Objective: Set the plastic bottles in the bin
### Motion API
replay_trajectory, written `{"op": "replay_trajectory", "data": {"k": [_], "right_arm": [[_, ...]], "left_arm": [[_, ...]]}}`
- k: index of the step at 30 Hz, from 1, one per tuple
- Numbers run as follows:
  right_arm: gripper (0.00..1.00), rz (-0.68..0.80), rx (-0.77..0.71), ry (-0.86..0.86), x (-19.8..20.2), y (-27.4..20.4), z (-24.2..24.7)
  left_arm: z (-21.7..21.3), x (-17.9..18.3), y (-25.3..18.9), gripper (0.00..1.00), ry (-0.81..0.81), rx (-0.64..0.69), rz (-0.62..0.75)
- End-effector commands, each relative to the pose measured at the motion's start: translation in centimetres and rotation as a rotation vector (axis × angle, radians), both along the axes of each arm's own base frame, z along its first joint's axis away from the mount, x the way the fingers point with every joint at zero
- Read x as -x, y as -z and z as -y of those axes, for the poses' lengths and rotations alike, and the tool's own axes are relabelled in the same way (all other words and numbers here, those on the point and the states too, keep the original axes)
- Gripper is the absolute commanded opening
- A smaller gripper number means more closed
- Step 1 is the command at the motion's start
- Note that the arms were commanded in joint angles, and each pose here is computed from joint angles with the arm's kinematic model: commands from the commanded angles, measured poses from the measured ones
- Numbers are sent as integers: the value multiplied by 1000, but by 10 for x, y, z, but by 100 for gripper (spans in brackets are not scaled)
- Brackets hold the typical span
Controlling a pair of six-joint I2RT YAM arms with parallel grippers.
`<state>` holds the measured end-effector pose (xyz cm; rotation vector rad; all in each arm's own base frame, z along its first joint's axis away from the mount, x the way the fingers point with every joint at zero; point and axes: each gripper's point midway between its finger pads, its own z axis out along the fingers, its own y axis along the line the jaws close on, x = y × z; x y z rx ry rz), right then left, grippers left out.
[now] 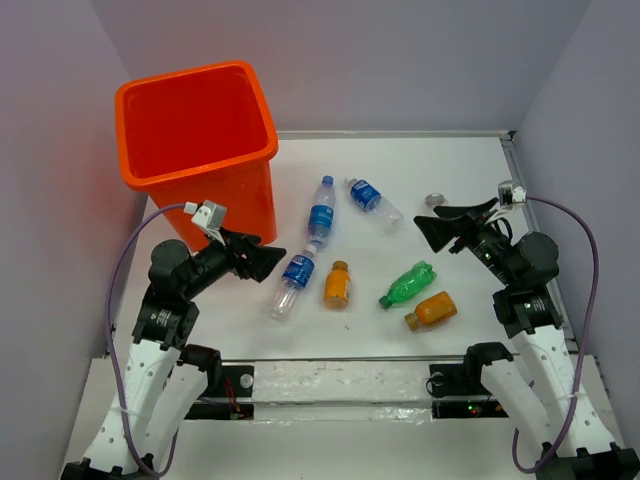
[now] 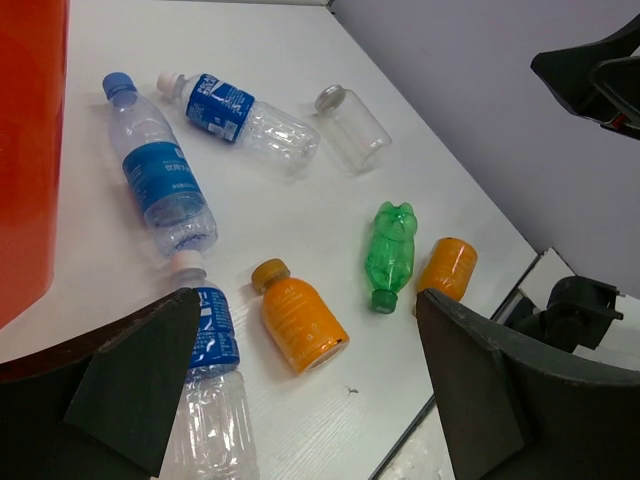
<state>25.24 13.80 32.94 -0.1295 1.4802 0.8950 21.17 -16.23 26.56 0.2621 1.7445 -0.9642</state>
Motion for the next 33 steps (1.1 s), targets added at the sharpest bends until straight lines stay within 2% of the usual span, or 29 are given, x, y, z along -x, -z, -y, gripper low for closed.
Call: {"op": "replay_trajectory", "data": {"k": [1, 9, 16, 26, 33], "right_arm": [[82, 67, -10, 13, 1, -15, 2], [82, 62, -10, 14, -1, -14, 2], [82, 52, -7, 11, -2, -11, 2], [82, 28, -2, 7, -5, -9, 1], [82, 23, -1, 1, -5, -8, 0]], "left_arm": [[7, 4, -1, 99, 51, 6, -10], [14, -1, 21, 99, 91, -7, -128], [19, -10, 76, 99, 83, -121, -348], [21, -16, 122, 98, -79, -347, -520], [16, -17, 155, 98, -153, -433, -615]]}}
